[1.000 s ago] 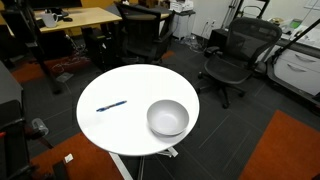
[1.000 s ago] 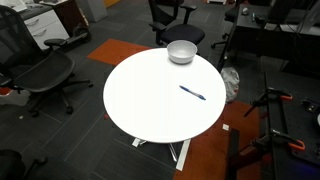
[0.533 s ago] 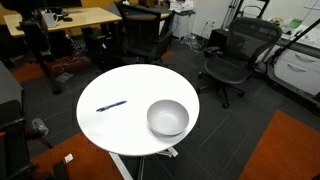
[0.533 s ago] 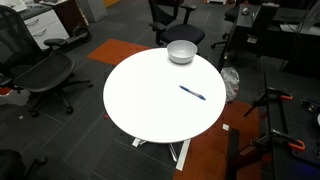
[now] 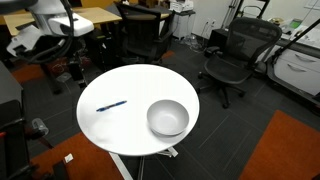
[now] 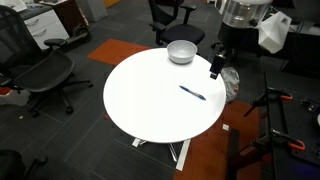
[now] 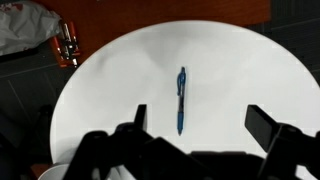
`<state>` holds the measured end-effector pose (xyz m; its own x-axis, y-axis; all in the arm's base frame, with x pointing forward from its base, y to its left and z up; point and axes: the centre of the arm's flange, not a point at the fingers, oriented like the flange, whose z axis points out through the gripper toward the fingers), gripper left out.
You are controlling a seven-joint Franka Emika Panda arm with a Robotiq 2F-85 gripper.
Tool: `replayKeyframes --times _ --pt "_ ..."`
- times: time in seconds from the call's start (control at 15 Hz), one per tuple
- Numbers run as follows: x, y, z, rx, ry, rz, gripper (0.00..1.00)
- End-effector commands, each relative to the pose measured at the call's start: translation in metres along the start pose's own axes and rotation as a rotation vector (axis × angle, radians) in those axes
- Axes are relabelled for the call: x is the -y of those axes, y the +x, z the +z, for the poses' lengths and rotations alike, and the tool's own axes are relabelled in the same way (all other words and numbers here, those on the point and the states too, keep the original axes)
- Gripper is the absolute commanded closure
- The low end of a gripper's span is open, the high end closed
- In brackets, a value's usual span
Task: Pick the pen and put it in the bowl
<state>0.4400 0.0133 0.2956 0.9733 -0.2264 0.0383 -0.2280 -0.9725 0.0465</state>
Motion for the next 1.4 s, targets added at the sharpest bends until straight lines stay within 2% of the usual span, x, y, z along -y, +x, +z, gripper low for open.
replayKeyframes --times 0.0,0.47,1.33 --pt "0.004 0.015 0.05 -0.006 -0.006 0.059 0.0" --pt "-0.011 0.04 0.11 0.002 -0.008 0.097 0.0" --pt "0.0 0.08 0.149 0.02 -0.031 0.074 0.0"
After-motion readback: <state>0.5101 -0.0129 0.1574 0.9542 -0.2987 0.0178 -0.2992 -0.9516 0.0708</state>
